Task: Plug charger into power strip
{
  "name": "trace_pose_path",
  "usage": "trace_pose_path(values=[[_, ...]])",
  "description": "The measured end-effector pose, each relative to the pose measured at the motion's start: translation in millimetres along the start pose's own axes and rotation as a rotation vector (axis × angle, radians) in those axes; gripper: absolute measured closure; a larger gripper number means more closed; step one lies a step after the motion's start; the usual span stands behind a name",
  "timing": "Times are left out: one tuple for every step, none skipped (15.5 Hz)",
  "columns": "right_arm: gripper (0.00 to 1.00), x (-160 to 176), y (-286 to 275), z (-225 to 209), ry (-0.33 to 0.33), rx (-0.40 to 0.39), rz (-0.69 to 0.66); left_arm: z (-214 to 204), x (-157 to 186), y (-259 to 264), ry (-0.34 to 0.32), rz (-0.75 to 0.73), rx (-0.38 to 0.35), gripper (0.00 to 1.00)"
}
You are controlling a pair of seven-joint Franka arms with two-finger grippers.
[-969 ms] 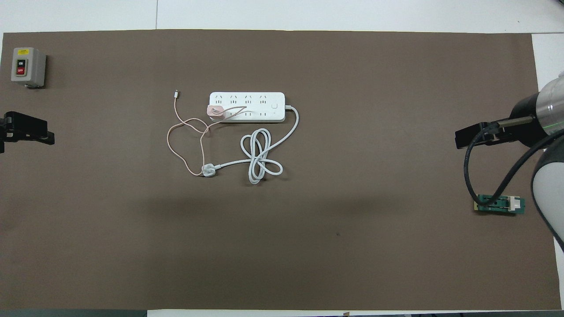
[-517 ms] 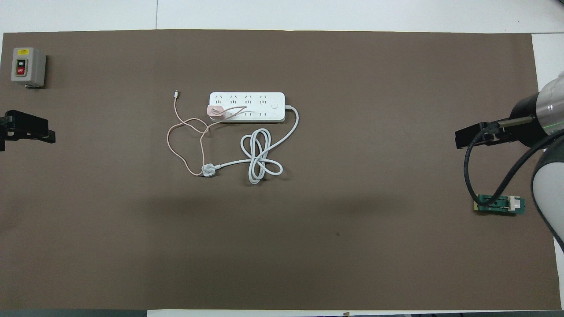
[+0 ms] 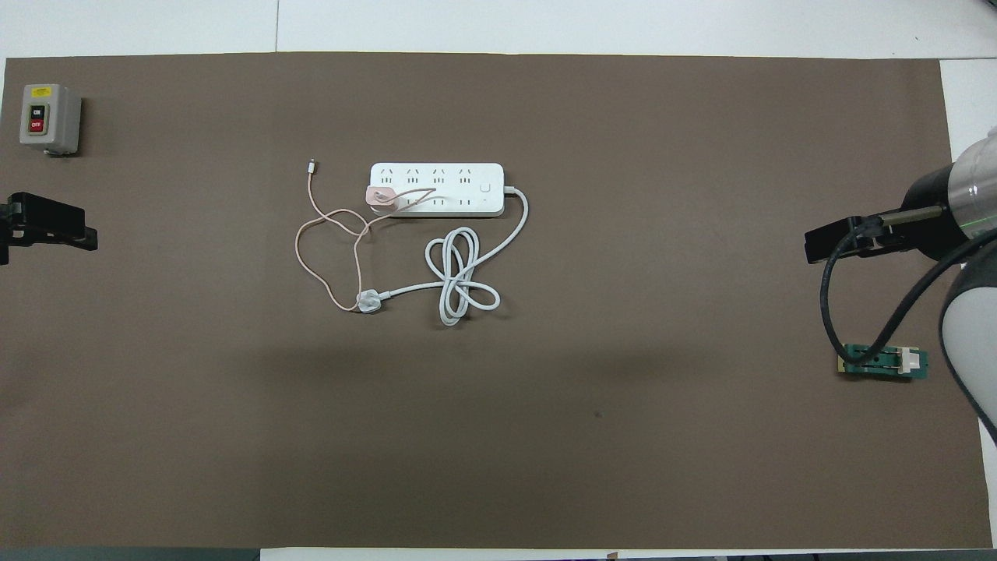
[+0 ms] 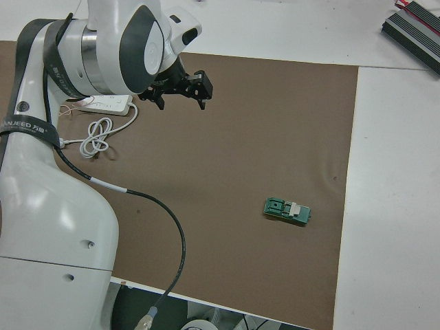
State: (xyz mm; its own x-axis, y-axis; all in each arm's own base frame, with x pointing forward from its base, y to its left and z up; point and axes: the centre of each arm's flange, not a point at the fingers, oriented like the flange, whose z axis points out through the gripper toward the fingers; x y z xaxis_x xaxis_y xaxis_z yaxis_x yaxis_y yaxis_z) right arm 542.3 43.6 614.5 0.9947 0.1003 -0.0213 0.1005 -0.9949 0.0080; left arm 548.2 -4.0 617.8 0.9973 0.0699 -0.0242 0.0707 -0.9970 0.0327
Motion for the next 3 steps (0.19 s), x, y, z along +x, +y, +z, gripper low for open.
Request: trace_pose_path(values=[[0.0, 0.0, 0.7, 0.0, 0.0, 0.0, 0.001, -0.1, 0.1, 0.0, 0.001, 0.0, 0.0, 0.0], [0.0, 0.0, 0.9, 0.0, 0.0, 0.0, 0.002, -0.1, 0.2, 0.0, 0.001, 0.0, 0.0, 0.0], [0.0, 0.0, 0.9, 0.0, 0.0, 0.0, 0.002, -0.2, 0.2, 0.0, 0.002, 0.0, 0.0, 0.0]])
